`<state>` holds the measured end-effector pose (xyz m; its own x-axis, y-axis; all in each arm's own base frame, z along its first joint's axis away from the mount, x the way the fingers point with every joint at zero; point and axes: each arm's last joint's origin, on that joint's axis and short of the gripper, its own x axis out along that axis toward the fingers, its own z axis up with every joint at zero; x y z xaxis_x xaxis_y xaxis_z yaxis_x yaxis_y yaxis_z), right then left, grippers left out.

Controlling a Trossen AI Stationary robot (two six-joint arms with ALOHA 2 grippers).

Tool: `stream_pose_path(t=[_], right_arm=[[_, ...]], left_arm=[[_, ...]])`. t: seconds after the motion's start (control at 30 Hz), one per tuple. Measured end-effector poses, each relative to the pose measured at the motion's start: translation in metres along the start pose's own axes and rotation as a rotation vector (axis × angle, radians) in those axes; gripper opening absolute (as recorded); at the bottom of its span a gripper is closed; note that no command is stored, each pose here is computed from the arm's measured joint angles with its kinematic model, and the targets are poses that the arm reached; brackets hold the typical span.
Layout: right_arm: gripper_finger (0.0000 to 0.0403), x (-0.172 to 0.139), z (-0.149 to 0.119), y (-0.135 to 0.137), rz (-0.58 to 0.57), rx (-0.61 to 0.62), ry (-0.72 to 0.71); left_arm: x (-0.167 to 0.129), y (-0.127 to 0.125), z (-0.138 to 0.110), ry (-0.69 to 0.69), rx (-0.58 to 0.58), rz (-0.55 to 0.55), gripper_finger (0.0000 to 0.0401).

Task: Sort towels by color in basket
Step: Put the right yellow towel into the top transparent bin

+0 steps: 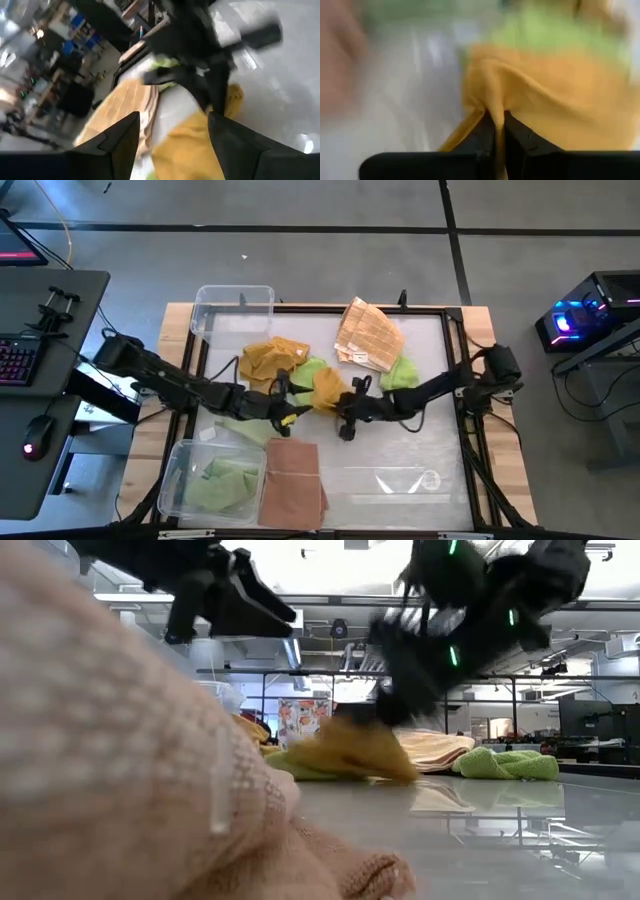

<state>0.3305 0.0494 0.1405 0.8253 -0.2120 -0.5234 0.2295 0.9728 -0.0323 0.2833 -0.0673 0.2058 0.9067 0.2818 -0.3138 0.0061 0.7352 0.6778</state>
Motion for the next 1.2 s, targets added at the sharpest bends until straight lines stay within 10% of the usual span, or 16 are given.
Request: stream_pose_path(t=[0.27, 0.63, 1.0, 1.2], right_arm=[[0.0006, -0.024, 0.048, 0.005, 0.192, -0.046, -0.299], [0.0011, -0.026, 0.059, 0.01, 0.277, -0.093, -0.348], [0.01, -0.041, 0.07, 0.005, 0.254, -0.038, -0.363], [0.0107, -0.078, 0.08, 0.002, 0.054, -0.002, -0.338]], left_arm=[[0.021, -0.015, -0.004, -0.027, 0.112, 0.04, 0.0245], [0.04, -0.027, -0.019, 0.038, 0.102, 0.083, 0.024], [0.027, -0.031, -0.009, 0.02, 0.093, 0.056, 0.0018], [-0.009, -0.003, 0.01, 0.124, 0.128, 0.291, 0.002]])
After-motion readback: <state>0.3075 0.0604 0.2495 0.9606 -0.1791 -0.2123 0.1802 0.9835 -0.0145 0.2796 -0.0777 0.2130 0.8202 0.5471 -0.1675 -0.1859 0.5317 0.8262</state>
